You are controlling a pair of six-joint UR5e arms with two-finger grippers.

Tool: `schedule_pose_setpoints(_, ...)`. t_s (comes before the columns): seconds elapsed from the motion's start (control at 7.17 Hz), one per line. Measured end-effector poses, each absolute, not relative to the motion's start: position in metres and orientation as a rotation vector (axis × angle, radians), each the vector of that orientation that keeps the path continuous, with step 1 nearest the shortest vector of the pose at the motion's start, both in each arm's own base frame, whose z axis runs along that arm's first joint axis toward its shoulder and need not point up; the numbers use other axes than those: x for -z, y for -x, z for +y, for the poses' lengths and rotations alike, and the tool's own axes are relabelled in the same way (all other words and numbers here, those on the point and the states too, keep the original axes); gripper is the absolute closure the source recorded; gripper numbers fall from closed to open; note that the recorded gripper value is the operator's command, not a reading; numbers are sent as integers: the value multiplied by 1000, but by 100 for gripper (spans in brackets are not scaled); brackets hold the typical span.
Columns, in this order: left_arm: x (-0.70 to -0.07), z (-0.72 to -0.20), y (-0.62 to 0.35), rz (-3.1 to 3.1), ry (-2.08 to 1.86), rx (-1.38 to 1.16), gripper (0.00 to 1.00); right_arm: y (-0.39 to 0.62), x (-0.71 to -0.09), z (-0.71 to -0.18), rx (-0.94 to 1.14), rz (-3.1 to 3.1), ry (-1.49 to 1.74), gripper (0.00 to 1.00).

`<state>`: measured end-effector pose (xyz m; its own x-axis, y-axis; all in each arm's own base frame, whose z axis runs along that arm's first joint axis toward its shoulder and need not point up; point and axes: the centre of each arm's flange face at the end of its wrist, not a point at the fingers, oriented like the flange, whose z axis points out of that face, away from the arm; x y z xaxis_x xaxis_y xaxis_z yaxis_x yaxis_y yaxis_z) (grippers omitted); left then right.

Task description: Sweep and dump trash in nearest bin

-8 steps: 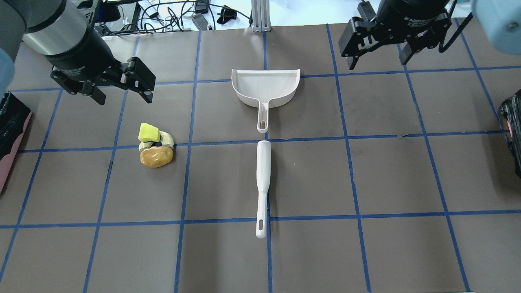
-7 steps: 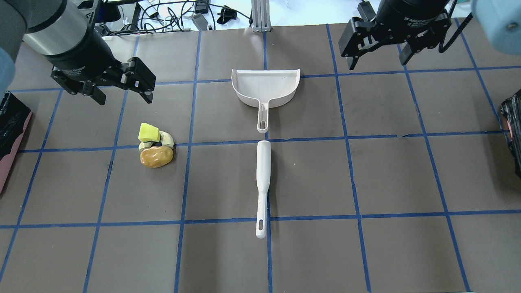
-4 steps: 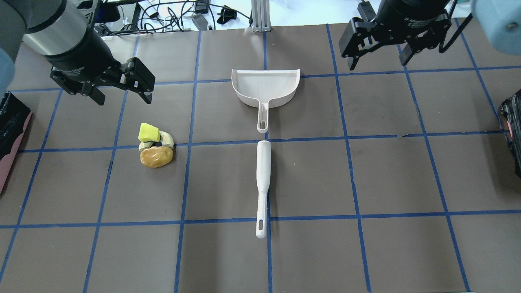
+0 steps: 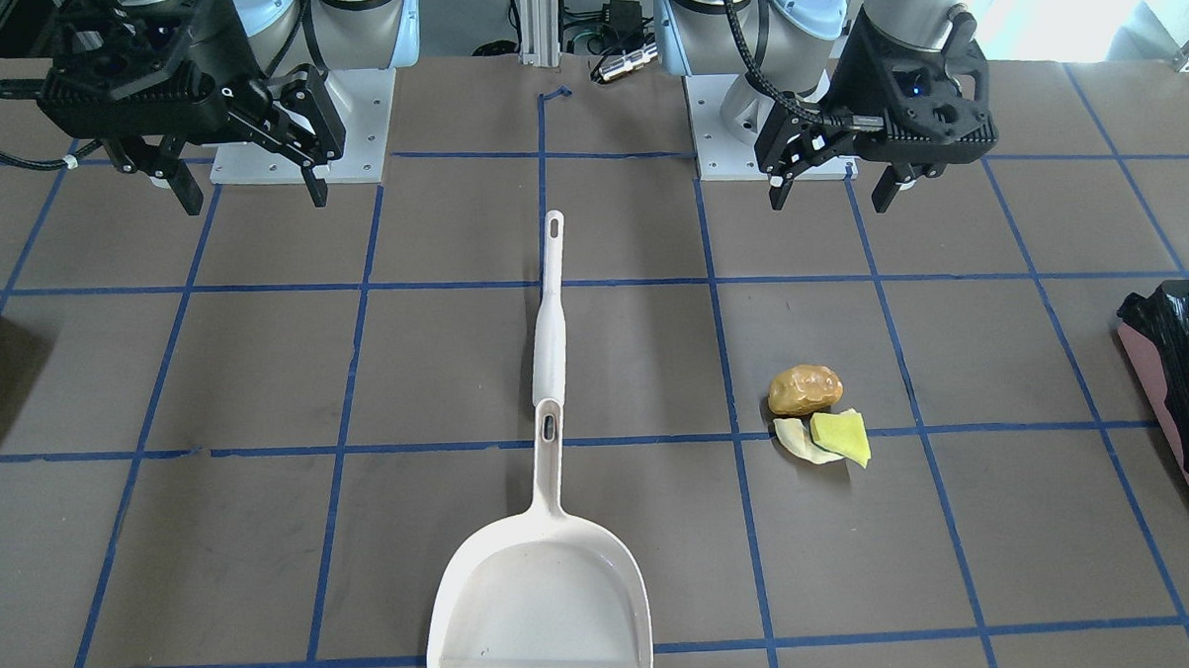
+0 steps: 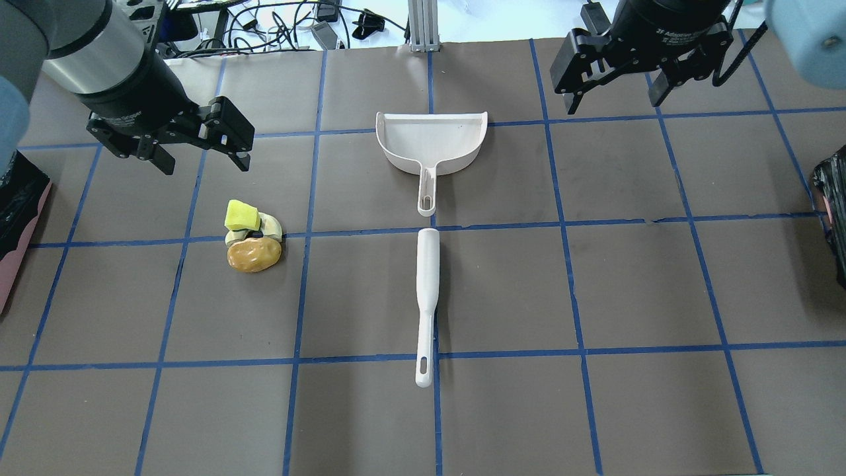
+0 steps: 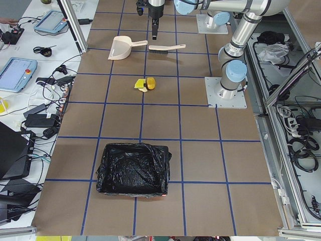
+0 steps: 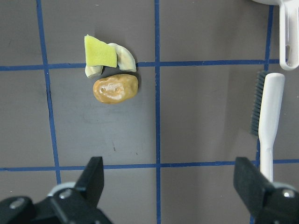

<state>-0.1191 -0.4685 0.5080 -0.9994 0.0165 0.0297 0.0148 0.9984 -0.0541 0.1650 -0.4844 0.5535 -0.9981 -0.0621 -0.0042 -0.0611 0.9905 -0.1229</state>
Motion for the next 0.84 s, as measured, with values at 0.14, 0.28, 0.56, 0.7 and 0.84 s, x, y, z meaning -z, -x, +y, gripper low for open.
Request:
schedule_pose_setpoints(0.14, -506, -469, 119, -3111, 24, -81, 0, -165, -553, -484, 192, 3126, 97, 0)
schedule_pose_setpoints(0.28, -505, -470, 118, -3111, 22, -80, 0, -165, -553, -484, 193, 3127, 97, 0)
schedule_pose_setpoints(0.56, -504, -471, 118, -3111, 23, -80, 0, -165, -554, -484, 193, 3126, 98, 0)
schedule_pose_setpoints(0.7, -503, -472, 118, -3111, 25, -76, 0, -165, -554, -484, 193, 3126, 98, 0)
schedule_pose_setpoints(0.84, -501, -473, 118, -3111, 28, -71, 0, -166, -554, -484, 193, 3125, 98, 0)
